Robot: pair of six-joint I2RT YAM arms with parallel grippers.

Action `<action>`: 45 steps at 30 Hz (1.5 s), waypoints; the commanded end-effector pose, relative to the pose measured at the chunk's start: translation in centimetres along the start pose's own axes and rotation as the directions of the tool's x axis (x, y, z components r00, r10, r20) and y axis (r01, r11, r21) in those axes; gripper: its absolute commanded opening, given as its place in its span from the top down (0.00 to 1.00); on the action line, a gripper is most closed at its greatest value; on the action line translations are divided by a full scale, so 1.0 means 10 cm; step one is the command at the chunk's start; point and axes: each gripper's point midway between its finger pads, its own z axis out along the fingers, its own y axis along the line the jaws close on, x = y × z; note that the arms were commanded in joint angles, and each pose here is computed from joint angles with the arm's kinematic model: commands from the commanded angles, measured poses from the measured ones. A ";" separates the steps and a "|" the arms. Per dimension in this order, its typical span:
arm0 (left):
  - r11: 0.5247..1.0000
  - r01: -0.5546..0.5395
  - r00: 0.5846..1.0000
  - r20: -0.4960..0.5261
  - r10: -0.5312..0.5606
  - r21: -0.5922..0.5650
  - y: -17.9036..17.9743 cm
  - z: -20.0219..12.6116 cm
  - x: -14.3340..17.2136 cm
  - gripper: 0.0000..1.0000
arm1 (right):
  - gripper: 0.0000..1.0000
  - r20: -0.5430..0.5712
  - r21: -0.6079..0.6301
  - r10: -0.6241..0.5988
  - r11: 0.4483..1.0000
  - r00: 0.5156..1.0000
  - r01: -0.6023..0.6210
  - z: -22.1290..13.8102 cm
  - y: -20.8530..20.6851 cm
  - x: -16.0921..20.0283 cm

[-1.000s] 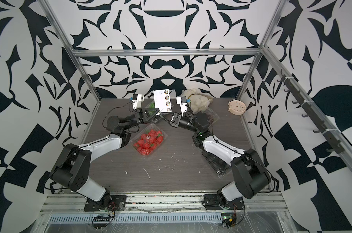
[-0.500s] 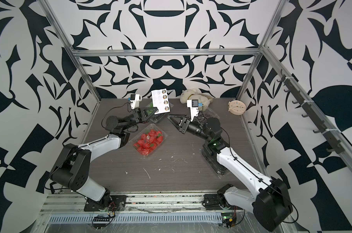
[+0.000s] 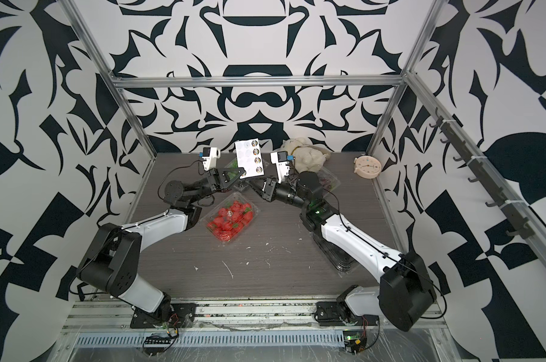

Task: Label fruit boxes
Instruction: Adjust the label sticker, then tear off the label from the label sticker.

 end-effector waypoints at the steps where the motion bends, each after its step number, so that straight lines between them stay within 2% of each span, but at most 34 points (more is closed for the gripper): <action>1: 0.999 -0.040 0.999 -0.018 0.040 0.023 -0.08 0.00 0.05 1.00 | 0.73 0.083 -0.062 -0.060 0.996 0.995 0.065 -0.04 0.32 -0.31; 21: 0.999 -0.032 0.999 0.006 0.032 0.009 -0.01 -0.01 0.01 1.00 | 0.76 0.079 -0.164 -0.088 0.981 0.993 0.100 -0.14 0.62 -0.32; 33: 0.999 -0.040 0.999 -0.007 0.040 0.017 -0.07 -0.02 0.03 1.00 | 0.74 0.098 -0.076 -0.064 0.995 0.993 0.071 -0.06 0.39 -0.36; 45: 0.999 -0.043 0.999 -0.024 0.044 0.025 -0.09 0.01 0.09 1.00 | 0.75 0.102 -0.091 -0.056 0.994 0.993 0.065 0.01 0.38 -0.40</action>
